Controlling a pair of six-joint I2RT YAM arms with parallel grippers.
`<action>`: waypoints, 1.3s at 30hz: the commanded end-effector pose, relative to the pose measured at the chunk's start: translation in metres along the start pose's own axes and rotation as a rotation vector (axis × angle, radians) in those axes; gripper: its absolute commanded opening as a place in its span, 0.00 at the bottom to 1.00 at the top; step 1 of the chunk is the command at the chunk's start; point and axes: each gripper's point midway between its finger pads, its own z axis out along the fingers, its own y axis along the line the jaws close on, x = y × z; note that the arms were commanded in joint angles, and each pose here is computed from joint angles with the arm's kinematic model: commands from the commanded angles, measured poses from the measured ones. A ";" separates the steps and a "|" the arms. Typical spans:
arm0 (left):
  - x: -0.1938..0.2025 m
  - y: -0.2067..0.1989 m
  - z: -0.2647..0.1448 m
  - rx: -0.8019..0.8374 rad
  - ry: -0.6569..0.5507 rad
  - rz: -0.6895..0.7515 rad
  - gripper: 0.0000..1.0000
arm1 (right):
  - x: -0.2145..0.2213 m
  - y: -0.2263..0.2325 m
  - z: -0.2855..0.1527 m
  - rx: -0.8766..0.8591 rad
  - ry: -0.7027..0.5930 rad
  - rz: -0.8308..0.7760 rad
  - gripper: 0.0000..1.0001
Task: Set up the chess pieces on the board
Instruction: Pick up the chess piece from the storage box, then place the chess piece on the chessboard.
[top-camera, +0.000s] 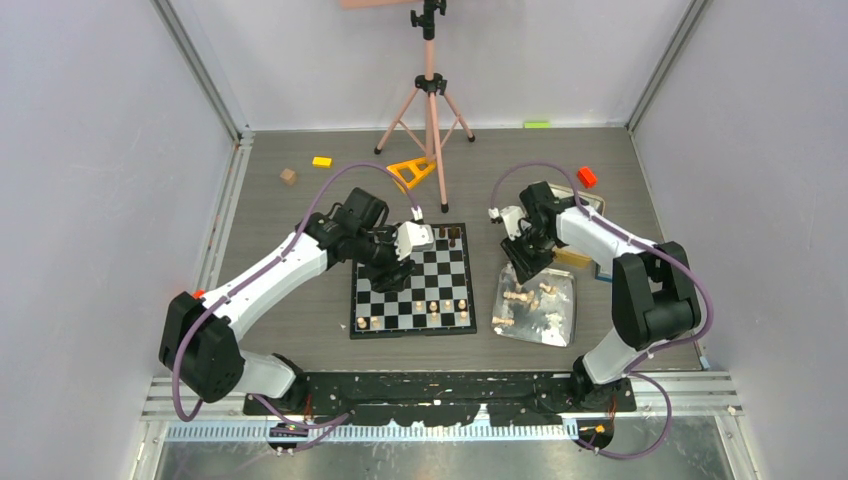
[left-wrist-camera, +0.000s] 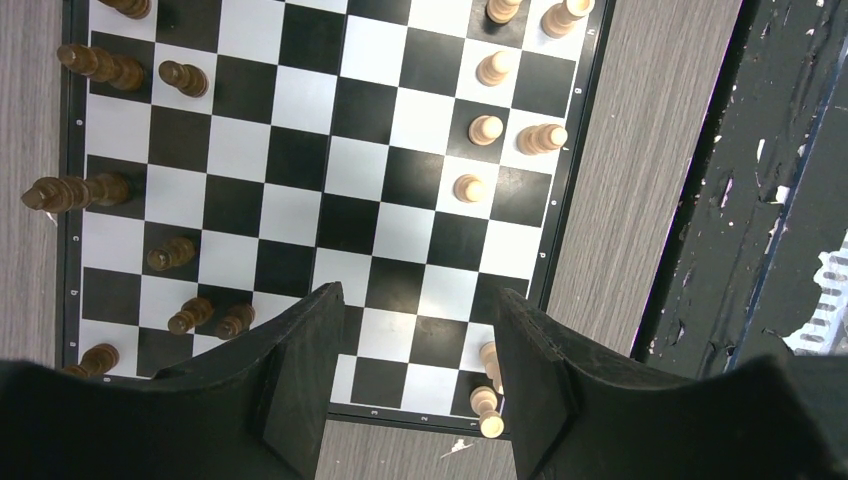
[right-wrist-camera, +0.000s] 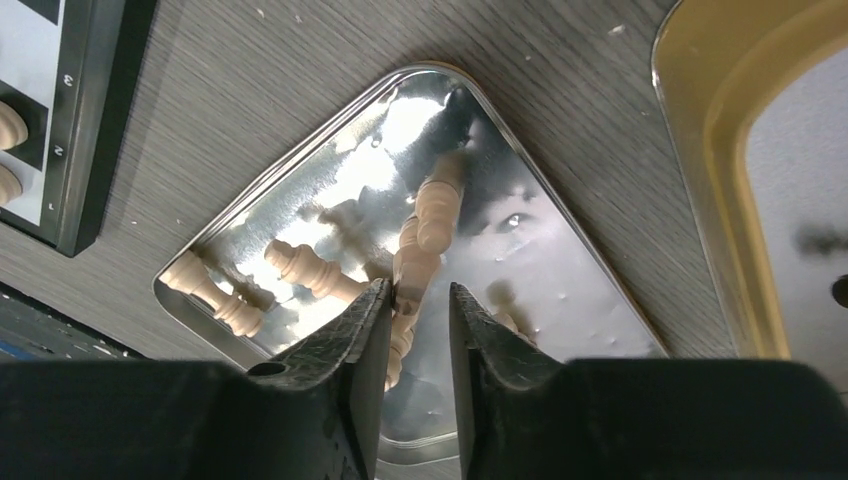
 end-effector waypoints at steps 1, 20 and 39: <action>-0.011 0.002 -0.005 0.000 -0.030 -0.003 0.59 | -0.014 -0.003 0.000 0.017 -0.025 0.000 0.31; -0.013 0.006 -0.010 -0.033 -0.037 -0.010 0.59 | -0.021 0.007 -0.054 0.038 -0.044 -0.075 0.03; 0.045 0.113 -0.058 -0.335 -0.017 -0.496 0.60 | -0.069 0.146 -0.070 -0.123 -0.046 -0.584 0.04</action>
